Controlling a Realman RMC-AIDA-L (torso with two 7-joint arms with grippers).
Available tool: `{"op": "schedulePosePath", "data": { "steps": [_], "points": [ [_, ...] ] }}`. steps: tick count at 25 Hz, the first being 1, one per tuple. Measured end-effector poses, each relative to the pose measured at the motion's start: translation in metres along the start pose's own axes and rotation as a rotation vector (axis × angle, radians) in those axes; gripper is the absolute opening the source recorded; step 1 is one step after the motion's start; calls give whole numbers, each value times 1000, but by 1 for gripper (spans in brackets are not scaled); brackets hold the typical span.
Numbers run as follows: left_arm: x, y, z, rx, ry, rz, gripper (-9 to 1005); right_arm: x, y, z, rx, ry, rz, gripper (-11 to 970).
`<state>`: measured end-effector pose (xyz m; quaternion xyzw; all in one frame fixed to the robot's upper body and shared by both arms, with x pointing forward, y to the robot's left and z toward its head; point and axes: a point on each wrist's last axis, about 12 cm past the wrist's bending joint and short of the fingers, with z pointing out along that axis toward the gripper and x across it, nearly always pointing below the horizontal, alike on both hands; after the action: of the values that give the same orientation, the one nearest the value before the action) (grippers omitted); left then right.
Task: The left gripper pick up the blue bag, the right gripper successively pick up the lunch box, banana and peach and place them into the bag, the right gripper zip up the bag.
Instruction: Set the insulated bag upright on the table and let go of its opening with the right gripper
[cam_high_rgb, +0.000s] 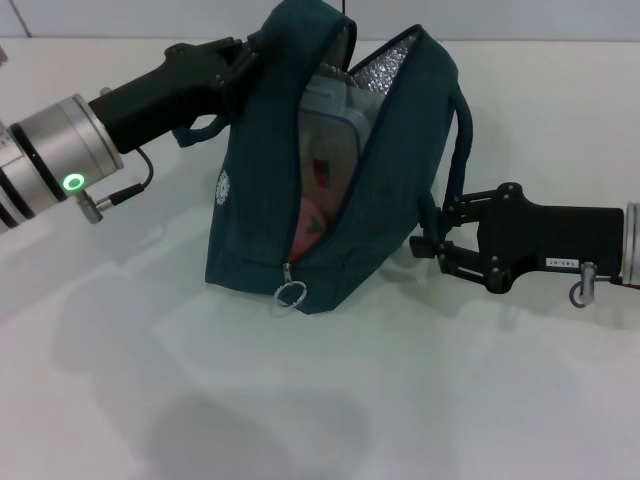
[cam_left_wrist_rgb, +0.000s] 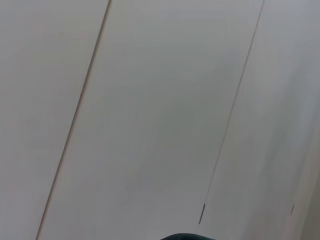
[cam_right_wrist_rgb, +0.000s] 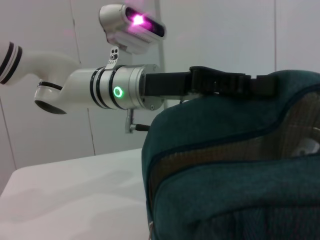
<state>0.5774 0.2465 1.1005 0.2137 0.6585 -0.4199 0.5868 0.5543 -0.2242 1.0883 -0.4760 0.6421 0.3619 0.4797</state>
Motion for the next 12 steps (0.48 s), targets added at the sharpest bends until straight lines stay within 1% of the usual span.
{"op": "schedulePosePath", "data": {
  "steps": [4, 6, 9, 12],
  "points": [
    [3, -1, -3, -1, 2, 28, 40, 0, 1, -6, 24, -35, -22, 328],
    [6, -1, -6, -5, 4, 49, 40, -1, 2, -10, 52, -90, -39, 303],
    [12, -3, -13, -9, 6, 53, 39, -6, 1, -21, 108, -186, -41, 205],
    [20, -12, -18, 33, -10, 80, 39, -22, -10, -32, 93, -223, -1, 107]
  ]
}}
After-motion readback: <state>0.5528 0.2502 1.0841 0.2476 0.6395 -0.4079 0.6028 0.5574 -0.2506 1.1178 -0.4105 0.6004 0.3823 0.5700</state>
